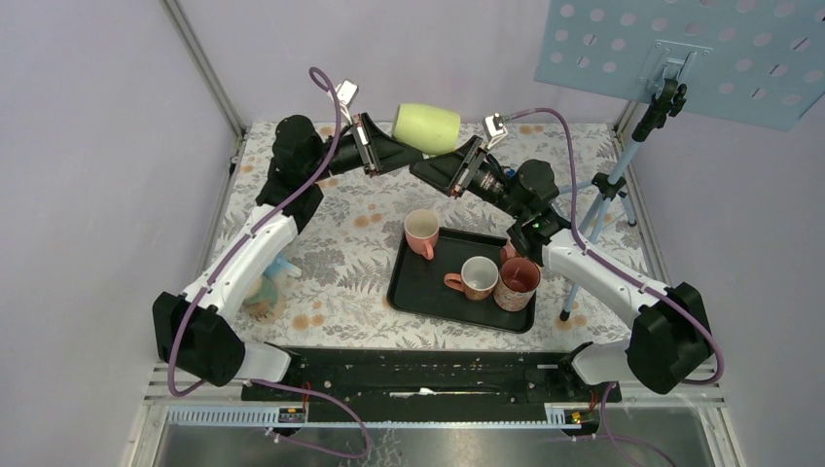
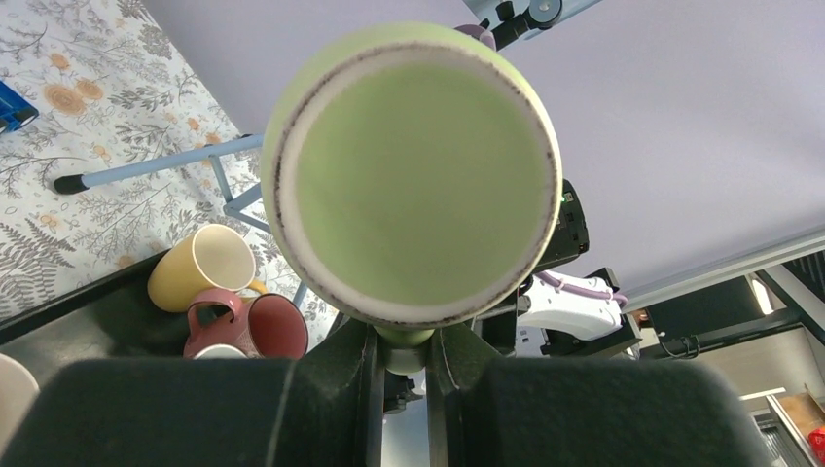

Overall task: Turn the mug right side up
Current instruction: Turn over the cup at the center of the board.

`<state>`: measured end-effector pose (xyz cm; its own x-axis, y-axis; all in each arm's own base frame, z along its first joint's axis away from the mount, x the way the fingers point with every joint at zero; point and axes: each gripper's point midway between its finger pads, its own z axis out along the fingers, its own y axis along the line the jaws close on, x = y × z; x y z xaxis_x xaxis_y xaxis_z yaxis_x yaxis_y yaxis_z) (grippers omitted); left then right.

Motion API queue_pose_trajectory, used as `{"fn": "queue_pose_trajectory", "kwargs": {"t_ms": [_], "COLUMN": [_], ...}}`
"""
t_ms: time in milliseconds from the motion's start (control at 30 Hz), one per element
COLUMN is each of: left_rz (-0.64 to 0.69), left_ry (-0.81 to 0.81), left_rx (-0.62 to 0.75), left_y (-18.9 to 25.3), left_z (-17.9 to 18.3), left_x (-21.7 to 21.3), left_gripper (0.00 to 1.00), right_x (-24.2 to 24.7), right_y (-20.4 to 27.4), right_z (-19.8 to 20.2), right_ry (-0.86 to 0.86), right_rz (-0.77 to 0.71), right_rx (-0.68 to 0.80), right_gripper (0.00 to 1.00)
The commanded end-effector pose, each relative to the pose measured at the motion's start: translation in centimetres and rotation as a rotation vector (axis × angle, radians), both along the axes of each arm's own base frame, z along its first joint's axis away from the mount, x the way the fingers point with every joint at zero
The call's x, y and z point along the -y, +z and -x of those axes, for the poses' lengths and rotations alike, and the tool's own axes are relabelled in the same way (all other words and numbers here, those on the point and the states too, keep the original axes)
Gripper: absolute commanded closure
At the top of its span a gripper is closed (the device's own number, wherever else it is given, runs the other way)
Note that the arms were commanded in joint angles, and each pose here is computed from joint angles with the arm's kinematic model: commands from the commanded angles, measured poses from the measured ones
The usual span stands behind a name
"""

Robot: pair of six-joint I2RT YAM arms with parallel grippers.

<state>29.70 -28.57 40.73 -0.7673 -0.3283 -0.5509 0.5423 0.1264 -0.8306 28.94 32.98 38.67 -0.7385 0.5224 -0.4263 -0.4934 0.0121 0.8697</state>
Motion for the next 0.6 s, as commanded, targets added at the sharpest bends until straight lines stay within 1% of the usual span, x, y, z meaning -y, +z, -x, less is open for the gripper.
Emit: {"fn": "queue_pose_trajectory", "kwargs": {"t_ms": [0,100,200,333,433,500,567], "left_rz": [0.07,0.069,0.063,0.056,0.05,0.046,0.044], "left_ry": [-0.032,-0.039,-0.046,-0.052,-0.051,-0.048,-0.036], "left_rx": [0.163,0.164,0.161,0.155,0.151,0.145,0.14], "left_y": [3.6,3.6,3.2,2.7,2.3,2.0,1.8], "left_z": [1.2,1.3,1.4,1.5,1.5,1.4,1.3], "left_x": [0.2,0.3,0.5,0.5,0.5,0.5,0.4], "left_gripper": [1.0,1.0,1.0,1.0,1.0,1.0,1.0], "right_x": [0.3,0.2,0.3,0.3,0.4,0.3,0.3], "right_y": [3.5,3.5,3.5,3.4,3.2,3.0,2.7], "right_z": [0.8,0.8,0.8,0.7,0.7,0.6,0.5], "right_ry": [0.026,0.027,0.022,0.015,0.008,0.004,0.0], "right_rz": [-0.053,-0.051,-0.047,-0.032,-0.023,-0.013,0.004], "right_rx": [0.099,0.098,0.102,0.104,0.102,0.097,0.094], "right_gripper": [0.56,0.56,0.62,0.76,0.92,1.0,1.0]}}
